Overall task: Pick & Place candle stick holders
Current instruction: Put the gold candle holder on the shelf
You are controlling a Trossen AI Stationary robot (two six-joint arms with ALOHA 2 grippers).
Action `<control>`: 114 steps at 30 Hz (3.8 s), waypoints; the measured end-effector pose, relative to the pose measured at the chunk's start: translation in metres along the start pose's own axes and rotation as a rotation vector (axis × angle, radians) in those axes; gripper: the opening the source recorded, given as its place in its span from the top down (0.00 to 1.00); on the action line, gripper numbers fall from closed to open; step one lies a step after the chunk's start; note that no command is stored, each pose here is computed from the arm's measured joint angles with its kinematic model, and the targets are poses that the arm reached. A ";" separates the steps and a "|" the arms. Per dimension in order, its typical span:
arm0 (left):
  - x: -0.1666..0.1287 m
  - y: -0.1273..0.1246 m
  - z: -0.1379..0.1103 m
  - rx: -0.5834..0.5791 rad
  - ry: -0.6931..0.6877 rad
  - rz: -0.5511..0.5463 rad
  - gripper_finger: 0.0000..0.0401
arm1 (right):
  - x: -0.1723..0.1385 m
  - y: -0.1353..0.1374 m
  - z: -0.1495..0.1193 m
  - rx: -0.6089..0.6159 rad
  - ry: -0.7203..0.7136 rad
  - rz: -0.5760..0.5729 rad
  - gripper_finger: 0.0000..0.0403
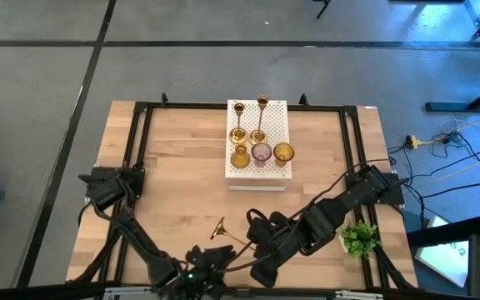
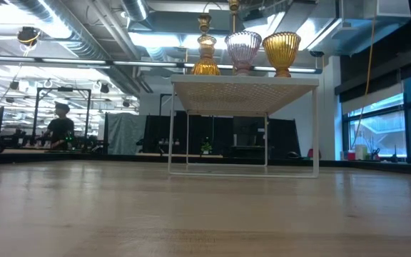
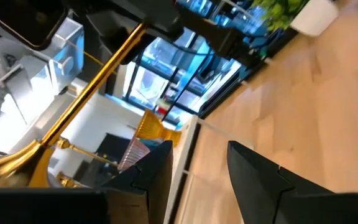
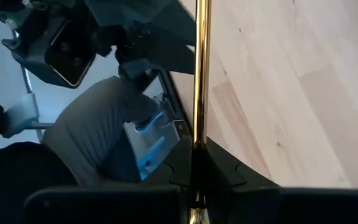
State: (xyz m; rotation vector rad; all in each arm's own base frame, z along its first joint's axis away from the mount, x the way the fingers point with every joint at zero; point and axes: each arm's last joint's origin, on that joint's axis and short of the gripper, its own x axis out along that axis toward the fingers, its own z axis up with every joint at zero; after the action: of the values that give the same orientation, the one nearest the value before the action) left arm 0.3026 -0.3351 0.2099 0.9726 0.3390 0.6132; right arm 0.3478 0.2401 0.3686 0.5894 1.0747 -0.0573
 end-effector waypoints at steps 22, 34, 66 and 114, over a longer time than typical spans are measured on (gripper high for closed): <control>-0.023 0.020 0.026 0.026 -0.042 -0.026 0.63 | 0.000 -0.011 0.001 -0.022 0.037 -0.089 0.95; 0.001 0.031 0.032 0.202 -0.001 -0.003 0.63 | 0.000 -0.012 0.002 -0.015 0.038 -0.089 0.95; 0.063 0.046 0.024 0.434 0.127 0.037 0.63 | 0.002 -0.023 0.021 0.043 0.036 -0.084 0.95; 0.046 0.044 0.027 0.177 0.074 0.001 0.97 | -0.020 0.001 0.020 -0.332 -0.105 0.073 0.61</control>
State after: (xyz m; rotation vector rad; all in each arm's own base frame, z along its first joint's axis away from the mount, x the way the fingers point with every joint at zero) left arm 0.3388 -0.3061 0.2619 1.1213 0.4646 0.6282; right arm 0.3547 0.2269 0.3928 0.3212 0.9343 0.1500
